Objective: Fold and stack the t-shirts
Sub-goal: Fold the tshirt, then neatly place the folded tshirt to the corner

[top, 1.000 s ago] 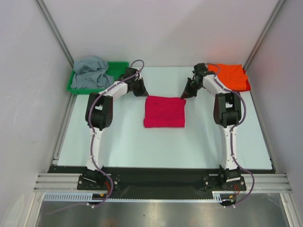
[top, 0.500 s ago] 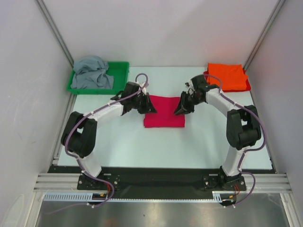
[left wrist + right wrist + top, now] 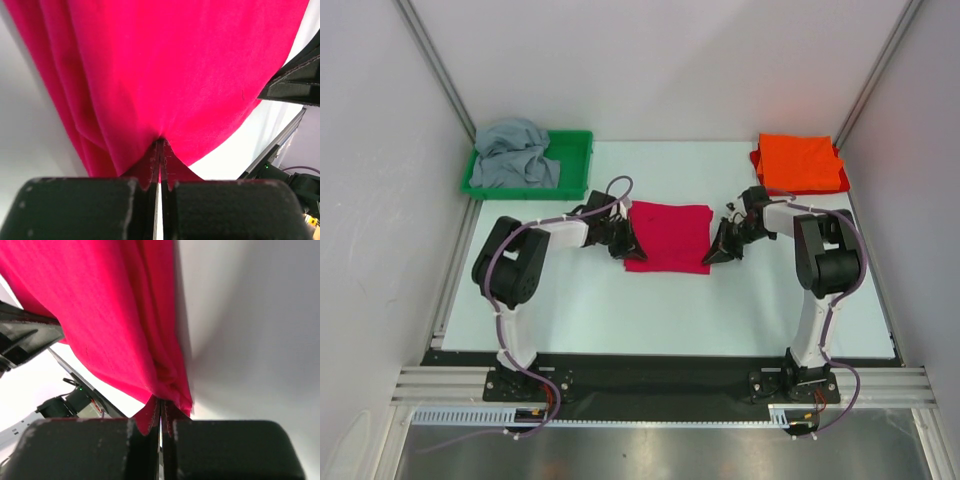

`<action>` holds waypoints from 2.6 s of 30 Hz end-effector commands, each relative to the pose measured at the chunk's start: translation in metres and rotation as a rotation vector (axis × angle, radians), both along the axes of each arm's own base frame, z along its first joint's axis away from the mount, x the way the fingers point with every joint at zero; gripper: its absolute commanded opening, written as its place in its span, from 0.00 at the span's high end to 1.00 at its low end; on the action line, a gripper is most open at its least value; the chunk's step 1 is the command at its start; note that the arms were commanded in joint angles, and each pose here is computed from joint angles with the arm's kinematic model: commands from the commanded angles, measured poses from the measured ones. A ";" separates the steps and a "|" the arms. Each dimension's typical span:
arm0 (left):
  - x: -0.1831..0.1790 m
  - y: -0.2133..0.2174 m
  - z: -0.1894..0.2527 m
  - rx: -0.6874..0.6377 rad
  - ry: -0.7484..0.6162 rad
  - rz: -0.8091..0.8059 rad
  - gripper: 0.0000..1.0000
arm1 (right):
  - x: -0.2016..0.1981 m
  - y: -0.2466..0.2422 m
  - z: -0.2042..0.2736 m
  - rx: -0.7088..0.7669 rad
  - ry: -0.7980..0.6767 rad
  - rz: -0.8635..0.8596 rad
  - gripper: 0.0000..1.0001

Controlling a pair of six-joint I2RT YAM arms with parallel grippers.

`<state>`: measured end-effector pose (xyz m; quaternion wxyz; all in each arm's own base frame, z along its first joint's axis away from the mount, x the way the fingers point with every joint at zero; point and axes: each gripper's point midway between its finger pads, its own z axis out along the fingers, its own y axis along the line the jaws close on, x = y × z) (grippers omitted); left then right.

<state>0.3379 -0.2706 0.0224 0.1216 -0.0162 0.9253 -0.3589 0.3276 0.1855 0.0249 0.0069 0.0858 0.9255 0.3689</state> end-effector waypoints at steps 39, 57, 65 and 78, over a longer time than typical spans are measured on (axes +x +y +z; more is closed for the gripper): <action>-0.008 0.054 0.042 0.116 -0.108 0.057 0.95 | 0.015 0.019 0.056 -0.020 -0.160 0.033 0.97; 0.024 -0.045 0.105 0.137 -0.313 -0.011 0.73 | 0.066 -0.040 0.061 0.013 -0.219 -0.091 0.30; 0.036 -0.038 0.087 0.308 -0.296 0.065 0.65 | 0.077 -0.033 0.035 0.053 -0.184 -0.080 0.25; 0.056 -0.010 0.074 0.523 -0.294 0.085 0.70 | 0.073 -0.029 0.011 0.007 -0.174 -0.066 0.25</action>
